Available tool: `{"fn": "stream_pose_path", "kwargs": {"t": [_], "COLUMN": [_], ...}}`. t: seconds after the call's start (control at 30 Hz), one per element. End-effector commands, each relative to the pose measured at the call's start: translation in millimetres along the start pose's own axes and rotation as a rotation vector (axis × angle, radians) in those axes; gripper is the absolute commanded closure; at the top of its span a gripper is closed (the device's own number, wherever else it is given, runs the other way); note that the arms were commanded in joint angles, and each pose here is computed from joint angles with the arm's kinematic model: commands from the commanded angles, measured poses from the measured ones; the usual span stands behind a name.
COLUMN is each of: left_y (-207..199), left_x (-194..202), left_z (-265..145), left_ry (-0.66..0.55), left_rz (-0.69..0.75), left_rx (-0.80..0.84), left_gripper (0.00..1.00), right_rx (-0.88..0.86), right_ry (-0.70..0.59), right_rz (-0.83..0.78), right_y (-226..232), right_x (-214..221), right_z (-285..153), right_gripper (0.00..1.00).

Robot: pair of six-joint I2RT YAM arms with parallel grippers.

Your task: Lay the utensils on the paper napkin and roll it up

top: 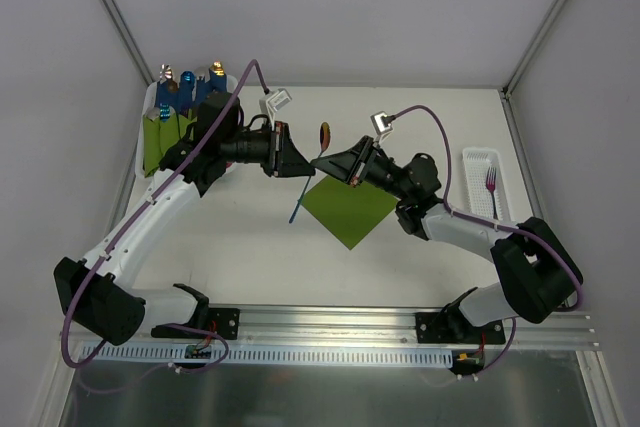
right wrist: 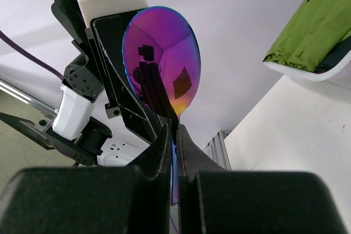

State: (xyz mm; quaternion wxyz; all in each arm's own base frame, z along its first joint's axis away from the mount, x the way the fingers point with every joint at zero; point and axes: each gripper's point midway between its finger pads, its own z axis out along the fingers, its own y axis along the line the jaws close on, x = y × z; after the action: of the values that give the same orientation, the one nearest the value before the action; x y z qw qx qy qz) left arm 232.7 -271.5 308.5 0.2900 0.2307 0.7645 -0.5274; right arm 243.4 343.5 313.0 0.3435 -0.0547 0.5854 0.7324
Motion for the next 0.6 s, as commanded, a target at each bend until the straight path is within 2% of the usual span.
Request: {"fn": "stream_pose_path", "kwargs": {"t": [0.0,0.03,0.1,0.17,0.2,0.23,0.27,0.33,0.47,0.57], "left_y": [-15,-13,-12,-11,-10,-10,-8,-2,24,47], "left_x": [-14,-14,-13,-13,-12,-13,-14,-14,-16,-14], "left_z": [-2,-2,-3,-4,-4,-4,-5,-7,-5,-3], "left_ry": [-0.034,-0.038,-0.040,-0.046,-0.047,-0.050,-0.061,-0.071,-0.091,-0.091], "left_rz": [0.081,0.084,0.087,0.088,0.086,0.082,0.079,0.059,-0.006,-0.040], "left_rx": [0.037,0.027,0.020,0.010,0.006,0.001,-0.021,-0.062,-0.194,-0.315], "left_gripper": [0.94,1.00,1.00,1.00,1.00,1.00,1.00,1.00,1.00,1.00], "right_rx": [-0.088,-0.088,-0.084,-0.079,-0.072,-0.062,-0.055,-0.021,0.082,0.293], "right_ry": [0.003,0.002,0.003,0.008,0.009,0.009,0.009,-0.002,-0.047,-0.132], "right_rz": [-0.054,-0.054,-0.051,-0.046,-0.040,-0.034,-0.029,-0.014,-0.022,-0.059], "right_y": [29,29,28,28,27,25,24,19,8,-16], "right_x": [-5,-5,-5,-5,-5,-6,-7,-13,-33,-51], "right_z": [3,3,3,4,5,5,5,2,-18,-59], "right_gripper": [1.00,1.00,1.00,0.90,0.78,0.58,0.51,0.29,0.17,0.12]}}
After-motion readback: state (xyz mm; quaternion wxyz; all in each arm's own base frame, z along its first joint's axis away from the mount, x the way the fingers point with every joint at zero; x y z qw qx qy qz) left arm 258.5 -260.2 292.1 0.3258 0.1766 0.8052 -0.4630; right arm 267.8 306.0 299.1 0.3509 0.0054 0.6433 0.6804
